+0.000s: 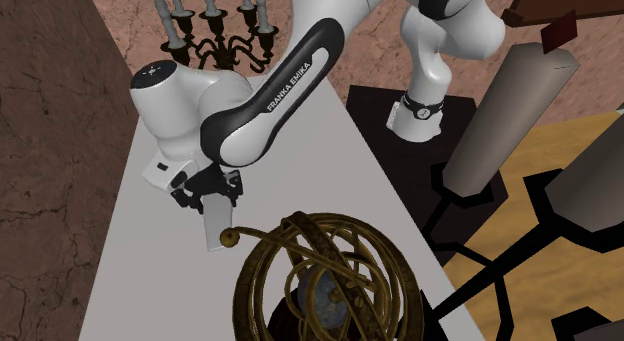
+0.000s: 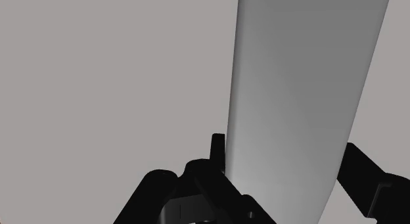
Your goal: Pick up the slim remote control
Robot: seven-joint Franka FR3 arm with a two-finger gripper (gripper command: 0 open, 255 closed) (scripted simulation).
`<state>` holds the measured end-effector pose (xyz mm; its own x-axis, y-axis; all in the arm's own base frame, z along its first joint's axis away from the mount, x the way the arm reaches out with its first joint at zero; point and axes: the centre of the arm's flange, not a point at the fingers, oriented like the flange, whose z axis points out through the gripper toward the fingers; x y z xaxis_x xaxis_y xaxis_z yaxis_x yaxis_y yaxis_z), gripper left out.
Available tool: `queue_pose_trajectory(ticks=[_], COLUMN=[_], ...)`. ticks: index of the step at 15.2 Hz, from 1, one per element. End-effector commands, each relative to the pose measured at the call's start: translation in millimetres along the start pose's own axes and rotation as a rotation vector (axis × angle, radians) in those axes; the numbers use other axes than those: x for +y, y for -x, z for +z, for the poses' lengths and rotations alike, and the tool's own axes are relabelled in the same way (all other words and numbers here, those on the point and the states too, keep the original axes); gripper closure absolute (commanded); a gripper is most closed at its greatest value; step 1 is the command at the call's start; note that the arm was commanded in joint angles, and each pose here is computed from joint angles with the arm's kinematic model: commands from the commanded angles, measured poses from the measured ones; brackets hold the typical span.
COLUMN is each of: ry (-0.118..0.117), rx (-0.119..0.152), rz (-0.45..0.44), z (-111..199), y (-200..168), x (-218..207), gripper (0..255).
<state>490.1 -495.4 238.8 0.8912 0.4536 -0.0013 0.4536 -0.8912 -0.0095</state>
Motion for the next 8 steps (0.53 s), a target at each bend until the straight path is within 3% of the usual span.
queue_pose_trajectory(ticks=[1,8], ry=[0.0,0.0], rx=[0.0,0.0], rz=[0.0,0.0], z=[-10,-37], y=[0,0], x=[0,-1], gripper=[255,255])
